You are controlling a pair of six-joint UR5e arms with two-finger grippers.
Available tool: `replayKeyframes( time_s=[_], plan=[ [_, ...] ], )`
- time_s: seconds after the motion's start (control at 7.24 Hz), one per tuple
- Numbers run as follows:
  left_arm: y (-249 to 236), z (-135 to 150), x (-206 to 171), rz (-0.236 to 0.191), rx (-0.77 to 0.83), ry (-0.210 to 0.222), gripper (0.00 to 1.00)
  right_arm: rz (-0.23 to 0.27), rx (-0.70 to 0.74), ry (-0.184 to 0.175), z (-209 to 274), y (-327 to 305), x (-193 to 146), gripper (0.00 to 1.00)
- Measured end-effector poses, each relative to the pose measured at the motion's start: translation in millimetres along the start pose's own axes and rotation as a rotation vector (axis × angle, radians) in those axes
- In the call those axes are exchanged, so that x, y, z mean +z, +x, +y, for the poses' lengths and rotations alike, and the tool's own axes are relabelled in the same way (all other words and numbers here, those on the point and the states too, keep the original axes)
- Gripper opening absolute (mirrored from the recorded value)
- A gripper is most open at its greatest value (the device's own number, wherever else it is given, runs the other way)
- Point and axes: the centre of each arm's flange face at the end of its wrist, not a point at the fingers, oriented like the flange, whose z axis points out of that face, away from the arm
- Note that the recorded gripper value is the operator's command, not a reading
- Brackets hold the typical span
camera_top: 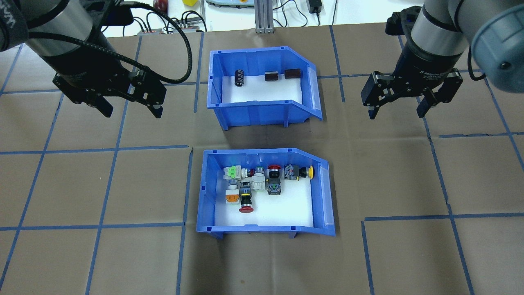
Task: Place button box in front
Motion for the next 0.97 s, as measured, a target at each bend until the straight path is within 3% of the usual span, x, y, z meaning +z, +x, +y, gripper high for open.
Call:
replayKeyframes(
  time_s=[0.97],
  plan=[
    [1.1, 1.5, -5.2, 0.0, -0.013, 0.01, 0.99, 0.0, -0.016, -0.004, 0.2, 0.0, 1.1, 1.0]
  ],
)
